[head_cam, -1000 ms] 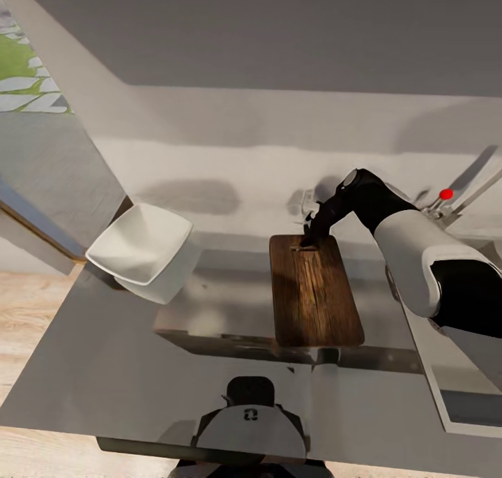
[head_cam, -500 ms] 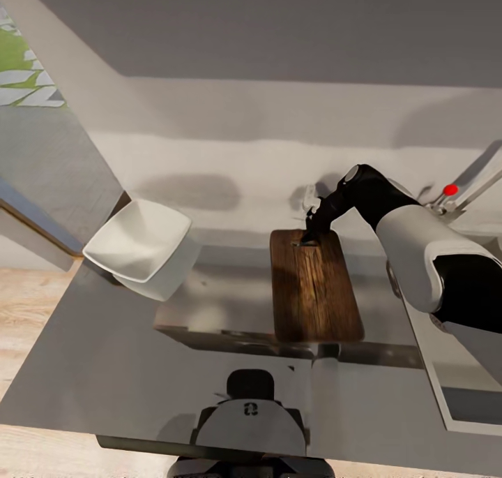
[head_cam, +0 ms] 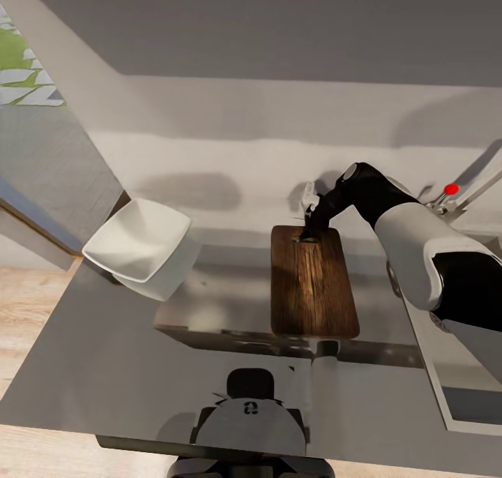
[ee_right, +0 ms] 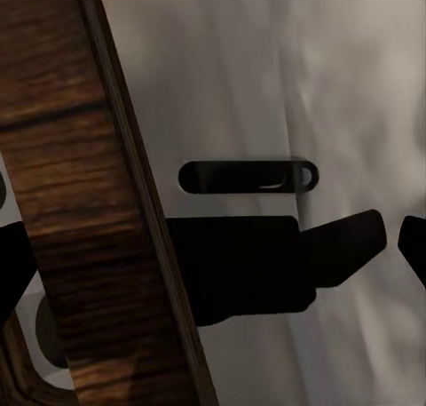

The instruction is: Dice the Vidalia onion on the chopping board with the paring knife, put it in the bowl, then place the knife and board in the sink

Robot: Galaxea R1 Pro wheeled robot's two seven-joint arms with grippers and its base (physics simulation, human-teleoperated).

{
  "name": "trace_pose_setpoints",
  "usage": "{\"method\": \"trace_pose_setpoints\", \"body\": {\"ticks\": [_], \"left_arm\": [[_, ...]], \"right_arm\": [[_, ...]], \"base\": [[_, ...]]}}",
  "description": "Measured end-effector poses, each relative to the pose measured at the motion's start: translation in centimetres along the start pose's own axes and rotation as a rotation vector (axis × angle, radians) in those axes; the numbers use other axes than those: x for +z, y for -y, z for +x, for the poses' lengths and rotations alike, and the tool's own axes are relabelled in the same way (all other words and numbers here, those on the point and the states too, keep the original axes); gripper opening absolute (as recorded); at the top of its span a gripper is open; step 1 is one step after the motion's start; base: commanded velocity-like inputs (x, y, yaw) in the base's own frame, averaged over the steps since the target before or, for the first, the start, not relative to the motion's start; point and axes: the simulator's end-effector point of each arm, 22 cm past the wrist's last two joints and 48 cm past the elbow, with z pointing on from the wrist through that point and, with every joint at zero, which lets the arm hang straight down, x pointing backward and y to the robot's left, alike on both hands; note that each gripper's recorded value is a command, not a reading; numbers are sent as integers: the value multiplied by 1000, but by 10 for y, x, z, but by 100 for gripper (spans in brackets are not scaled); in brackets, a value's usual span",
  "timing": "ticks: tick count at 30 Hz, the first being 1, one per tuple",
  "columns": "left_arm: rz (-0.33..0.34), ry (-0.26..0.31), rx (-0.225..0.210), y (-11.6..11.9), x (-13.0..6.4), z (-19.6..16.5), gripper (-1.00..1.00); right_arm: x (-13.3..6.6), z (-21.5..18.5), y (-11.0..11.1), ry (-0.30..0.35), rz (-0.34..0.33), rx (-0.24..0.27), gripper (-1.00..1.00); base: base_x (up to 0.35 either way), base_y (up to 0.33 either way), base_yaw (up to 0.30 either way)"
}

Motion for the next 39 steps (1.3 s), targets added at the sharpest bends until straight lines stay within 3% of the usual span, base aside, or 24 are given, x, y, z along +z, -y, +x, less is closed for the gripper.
{"method": "trace_pose_setpoints", "body": {"ticks": [7,8,39], "left_arm": [[0,0,0,0,0,0,100],[0,0,0,0,0,0,100],[7,14,-2,3,0,-6,100]], "right_arm": [[0,0,0,0,0,2,100],[0,0,0,0,0,2,-100],[0,0,-5,10,6,3,-100]], "base": [[0,0,0],[0,0,0],[0,0,0]]}}
